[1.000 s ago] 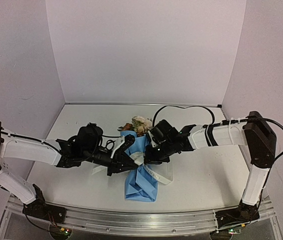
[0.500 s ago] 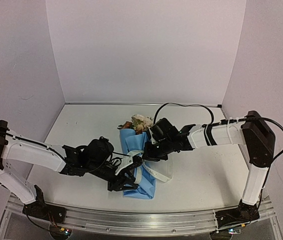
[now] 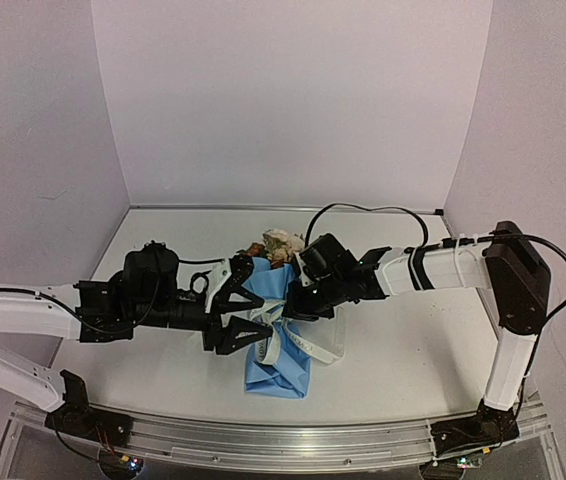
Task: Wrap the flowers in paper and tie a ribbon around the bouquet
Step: Cross the half-tied ribbon over the folded bouquet.
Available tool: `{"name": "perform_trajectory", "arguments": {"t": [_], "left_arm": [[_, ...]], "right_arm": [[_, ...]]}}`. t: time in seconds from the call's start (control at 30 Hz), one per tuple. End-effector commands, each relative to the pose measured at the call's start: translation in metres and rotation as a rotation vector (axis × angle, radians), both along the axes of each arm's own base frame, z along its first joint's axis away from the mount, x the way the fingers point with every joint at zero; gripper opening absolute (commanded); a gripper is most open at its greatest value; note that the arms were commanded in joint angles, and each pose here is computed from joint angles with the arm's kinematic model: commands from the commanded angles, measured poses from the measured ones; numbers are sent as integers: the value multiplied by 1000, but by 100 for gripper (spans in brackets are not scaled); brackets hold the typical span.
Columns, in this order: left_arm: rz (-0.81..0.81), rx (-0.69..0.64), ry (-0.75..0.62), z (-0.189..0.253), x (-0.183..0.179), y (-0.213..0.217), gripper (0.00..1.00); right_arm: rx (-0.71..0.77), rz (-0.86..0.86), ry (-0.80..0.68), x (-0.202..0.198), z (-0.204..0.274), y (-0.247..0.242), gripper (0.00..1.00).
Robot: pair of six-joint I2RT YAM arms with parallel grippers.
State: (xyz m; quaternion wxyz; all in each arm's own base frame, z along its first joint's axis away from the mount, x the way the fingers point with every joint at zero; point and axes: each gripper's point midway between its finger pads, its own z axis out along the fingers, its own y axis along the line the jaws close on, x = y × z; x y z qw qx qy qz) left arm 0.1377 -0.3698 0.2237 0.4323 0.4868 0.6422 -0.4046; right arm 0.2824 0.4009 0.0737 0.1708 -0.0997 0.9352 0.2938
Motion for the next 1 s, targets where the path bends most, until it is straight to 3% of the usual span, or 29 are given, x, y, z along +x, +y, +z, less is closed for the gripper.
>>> {"name": "perform_trajectory", "arguments": {"t": [0.0, 0.17, 0.4, 0.97], "left_arm": [[196, -24, -51, 7, 46, 13, 65], [253, 121, 41, -23, 100, 12, 47], [267, 227, 78, -58, 124, 2, 46], [250, 294, 107, -89, 133, -8, 39]], "right_arm": [[45, 29, -57, 6, 22, 13, 0], [43, 50, -77, 0, 26, 15, 0], [44, 61, -98, -5, 30, 14, 0], [46, 74, -128, -7, 38, 11, 0]]}}
